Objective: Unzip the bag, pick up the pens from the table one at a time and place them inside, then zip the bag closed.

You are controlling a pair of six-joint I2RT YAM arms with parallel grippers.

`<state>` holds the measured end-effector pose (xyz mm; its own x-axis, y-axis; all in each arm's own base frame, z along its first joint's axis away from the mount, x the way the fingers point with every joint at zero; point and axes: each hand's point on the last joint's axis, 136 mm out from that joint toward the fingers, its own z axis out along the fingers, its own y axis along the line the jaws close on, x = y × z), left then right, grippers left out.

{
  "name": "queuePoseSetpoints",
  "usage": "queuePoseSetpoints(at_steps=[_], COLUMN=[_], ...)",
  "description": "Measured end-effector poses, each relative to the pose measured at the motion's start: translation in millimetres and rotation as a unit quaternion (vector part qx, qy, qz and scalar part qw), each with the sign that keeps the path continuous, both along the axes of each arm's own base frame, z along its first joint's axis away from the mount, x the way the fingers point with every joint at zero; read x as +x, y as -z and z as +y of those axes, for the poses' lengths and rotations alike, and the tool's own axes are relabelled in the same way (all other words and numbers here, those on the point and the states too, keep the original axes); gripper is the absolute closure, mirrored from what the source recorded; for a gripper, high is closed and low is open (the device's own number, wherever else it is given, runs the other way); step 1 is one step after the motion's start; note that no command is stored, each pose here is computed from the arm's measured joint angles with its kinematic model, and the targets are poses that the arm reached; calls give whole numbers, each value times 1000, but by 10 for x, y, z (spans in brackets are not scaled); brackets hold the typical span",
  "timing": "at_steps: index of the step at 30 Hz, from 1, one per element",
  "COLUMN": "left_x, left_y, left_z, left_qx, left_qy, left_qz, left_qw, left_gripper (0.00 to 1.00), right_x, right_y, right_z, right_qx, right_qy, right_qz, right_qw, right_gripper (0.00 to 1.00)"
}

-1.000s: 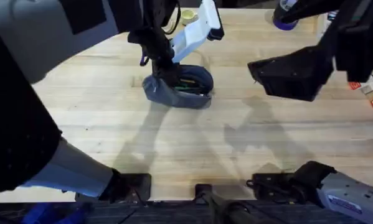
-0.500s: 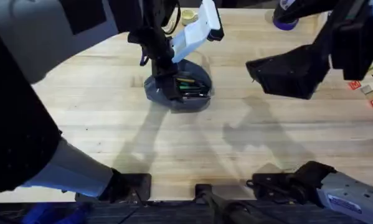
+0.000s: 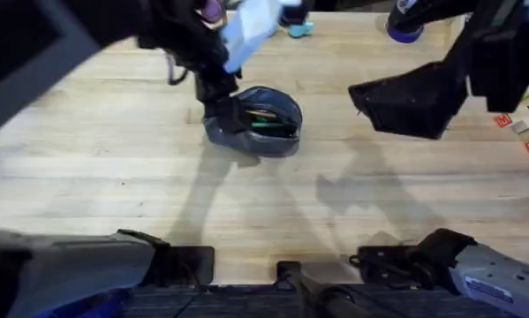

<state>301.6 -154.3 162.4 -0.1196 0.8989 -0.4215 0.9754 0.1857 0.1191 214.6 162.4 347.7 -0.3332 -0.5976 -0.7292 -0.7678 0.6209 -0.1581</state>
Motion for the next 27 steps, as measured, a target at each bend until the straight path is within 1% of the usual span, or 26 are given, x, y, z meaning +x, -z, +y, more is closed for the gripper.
queuePoseSetpoints(at_steps=[3, 6, 13, 14, 17, 21, 24, 27], left_x=[-34, -82, -122, -130, -165, -285, -325, -322], left_y=[-169, -287, -474, -430, -308, -137, -111, -119], left_z=[143, 289, 450, 600, 779, 1029, 1207, 1383], left_qx=[-19, -30, -46, -44, -40, -31, -28, -27], left_qy=[-21, -34, -44, -58, -81, -111, -139, -169], left_qz=[-9, -15, -45, -58, -57, -46, -49, -55], left_qw=[1000, 999, 997, 996, 994, 992, 989, 984], left_gripper=[7, 7, 7, 7, 7, 7, 7, 7], right_x=[25, 32, 59, 64, 64, 65, 71, 84], right_y=[-33, -43, -80, -87, -87, -89, -97, -116], right_z=[16, 20, 36, 40, 40, 41, 44, 52], right_qx=[5, 6, 11, 12, 13, 13, 14, 17], right_qy=[0, 0, 0, 0, 0, 0, 0, 0], right_qz=[-8, -10, -18, -20, -20, -20, -22, -27], right_qw=[1000, 1000, 1000, 1000, 1000, 1000, 1000, 1000], right_gripper=[4, 4, 4, 4, 3, 3, 3, 4])
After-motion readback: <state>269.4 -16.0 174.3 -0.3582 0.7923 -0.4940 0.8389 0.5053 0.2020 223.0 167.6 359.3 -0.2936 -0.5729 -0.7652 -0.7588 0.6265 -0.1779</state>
